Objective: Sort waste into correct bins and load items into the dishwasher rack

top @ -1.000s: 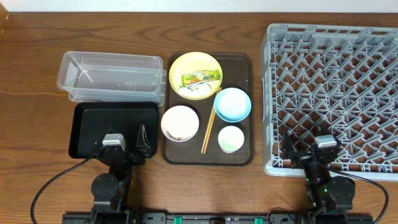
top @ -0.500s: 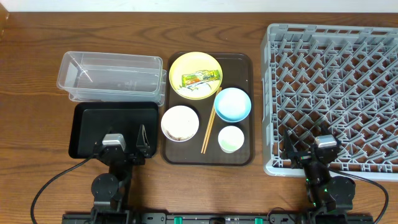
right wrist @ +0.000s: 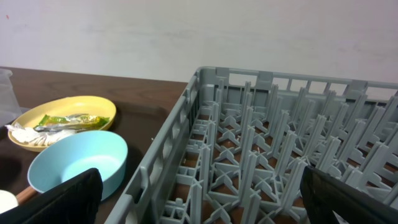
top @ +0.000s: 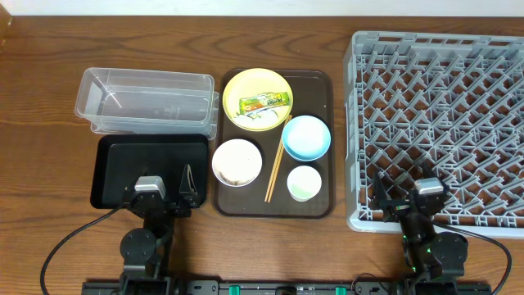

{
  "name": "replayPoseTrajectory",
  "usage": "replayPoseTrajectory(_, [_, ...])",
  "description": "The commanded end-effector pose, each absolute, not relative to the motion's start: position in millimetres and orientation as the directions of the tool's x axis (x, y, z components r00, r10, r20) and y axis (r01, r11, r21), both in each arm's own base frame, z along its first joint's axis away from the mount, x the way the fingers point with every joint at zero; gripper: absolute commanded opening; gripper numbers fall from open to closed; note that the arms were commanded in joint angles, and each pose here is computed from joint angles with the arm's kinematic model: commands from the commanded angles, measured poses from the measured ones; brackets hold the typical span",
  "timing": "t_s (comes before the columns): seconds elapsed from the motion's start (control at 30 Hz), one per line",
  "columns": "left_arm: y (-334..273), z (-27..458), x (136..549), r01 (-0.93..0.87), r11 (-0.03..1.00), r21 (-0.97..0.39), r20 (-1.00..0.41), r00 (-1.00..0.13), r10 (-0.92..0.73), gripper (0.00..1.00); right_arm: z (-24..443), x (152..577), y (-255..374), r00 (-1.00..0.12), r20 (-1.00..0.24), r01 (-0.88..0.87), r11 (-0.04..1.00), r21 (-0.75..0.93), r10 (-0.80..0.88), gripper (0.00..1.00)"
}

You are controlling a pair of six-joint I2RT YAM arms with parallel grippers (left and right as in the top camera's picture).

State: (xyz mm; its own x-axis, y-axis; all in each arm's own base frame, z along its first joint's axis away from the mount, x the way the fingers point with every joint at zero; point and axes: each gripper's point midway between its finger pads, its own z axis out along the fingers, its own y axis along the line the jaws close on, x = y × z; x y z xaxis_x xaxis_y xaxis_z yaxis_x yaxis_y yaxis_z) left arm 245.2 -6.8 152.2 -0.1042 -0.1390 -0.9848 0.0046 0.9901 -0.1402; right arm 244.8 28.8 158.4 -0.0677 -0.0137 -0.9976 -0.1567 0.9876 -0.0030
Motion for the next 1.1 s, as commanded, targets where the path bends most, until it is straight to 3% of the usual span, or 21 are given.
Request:
replayPoseTrajectory(0.0, [-3.8, 136.4, 243.9, -0.015, 0.992, -0.124, -0.980, -0.154, -0.125, 0.91, 158.9, 245.4, 22.4, -0.066, -0.998, -0.125, 0.992, 0.004, -0.004, 0.99])
replayPoseTrajectory(0.27, [-3.8, 141.6, 241.4, -0.038, 0.978, -0.205, -0.957, -0.201, -0.208, 0.92, 169.1, 244.1, 20.2, -0.065, -0.994, -0.107, 0.990, 0.091, 0.084, 0.99])
replayPoseTrajectory(0.53, [-3.8, 154.3, 244.0, -0.074, 0.980, -0.187, -0.908, -0.369, -0.201, 0.91, 183.3, 248.8, 12.5, -0.129, -0.988, -0.056, 0.994, 0.091, 0.083, 0.99])
replayPoseTrajectory(0.8, [-4.6, 165.7, 262.0, -0.120, 0.981, -0.150, -0.778, -0.598, -0.191, 0.91, 188.7, 274.8, 13.0, -0.313, -0.946, -0.039, 0.994, 0.098, 0.081, 0.99])
replayPoseTrajectory(1.07, [-4.3, 161.4, 256.5, -0.162, 0.983, -0.085, -0.525, -0.832, -0.182, 0.91, 186.8, 303.9, 13.9, -0.555, -0.829, -0.017, 0.995, 0.101, 0.074, 0.99])
